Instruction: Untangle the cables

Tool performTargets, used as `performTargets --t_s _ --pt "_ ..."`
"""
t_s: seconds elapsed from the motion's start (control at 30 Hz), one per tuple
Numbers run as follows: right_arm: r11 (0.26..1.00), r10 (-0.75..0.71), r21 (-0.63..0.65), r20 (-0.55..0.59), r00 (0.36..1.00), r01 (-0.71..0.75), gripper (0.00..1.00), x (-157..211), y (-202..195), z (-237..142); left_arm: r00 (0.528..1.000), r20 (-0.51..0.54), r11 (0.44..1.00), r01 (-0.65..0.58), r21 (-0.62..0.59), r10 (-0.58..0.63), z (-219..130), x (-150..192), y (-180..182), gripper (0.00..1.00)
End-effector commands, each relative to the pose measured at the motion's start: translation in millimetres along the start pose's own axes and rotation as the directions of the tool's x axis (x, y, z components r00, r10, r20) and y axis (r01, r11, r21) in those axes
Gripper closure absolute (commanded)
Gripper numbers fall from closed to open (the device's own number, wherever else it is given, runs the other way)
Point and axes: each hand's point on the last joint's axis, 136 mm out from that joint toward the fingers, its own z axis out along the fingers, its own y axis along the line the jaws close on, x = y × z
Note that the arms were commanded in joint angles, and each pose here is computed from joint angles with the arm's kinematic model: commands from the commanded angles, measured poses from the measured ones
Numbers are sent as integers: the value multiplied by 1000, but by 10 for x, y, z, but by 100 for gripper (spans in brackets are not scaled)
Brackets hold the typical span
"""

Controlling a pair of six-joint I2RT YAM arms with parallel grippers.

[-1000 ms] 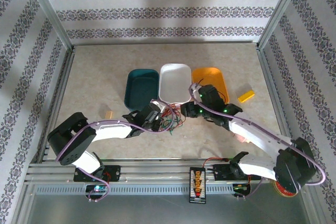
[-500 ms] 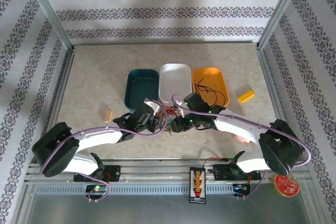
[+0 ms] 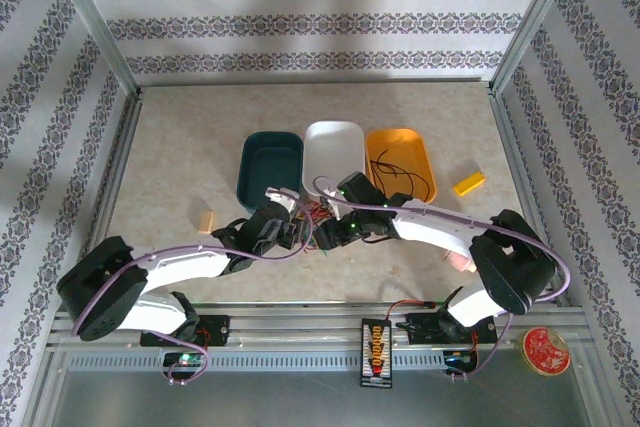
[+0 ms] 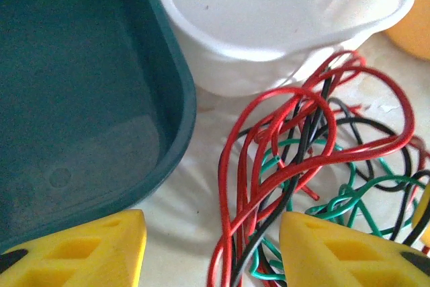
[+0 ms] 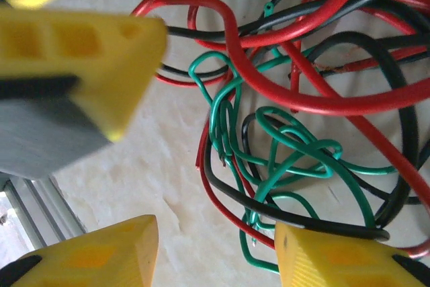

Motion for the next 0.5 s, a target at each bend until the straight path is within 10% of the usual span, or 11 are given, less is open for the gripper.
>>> performTargets --t_s 0.0,0.2,0.47 --pt "1000 -12 -19 27 1000 13 50 -140 51 14 1000 30 999 -9 50 8 70 -163 -190 54" --pt "998 42 50 52 998 -45 50 -188 -160 -6 992 -66 982 -95 164 107 164 -36 -435 88" --pt "985 120 110 113 986 -133 51 -247 -431 -127 975 -132 949 -135 286 178 85 140 -604 100"
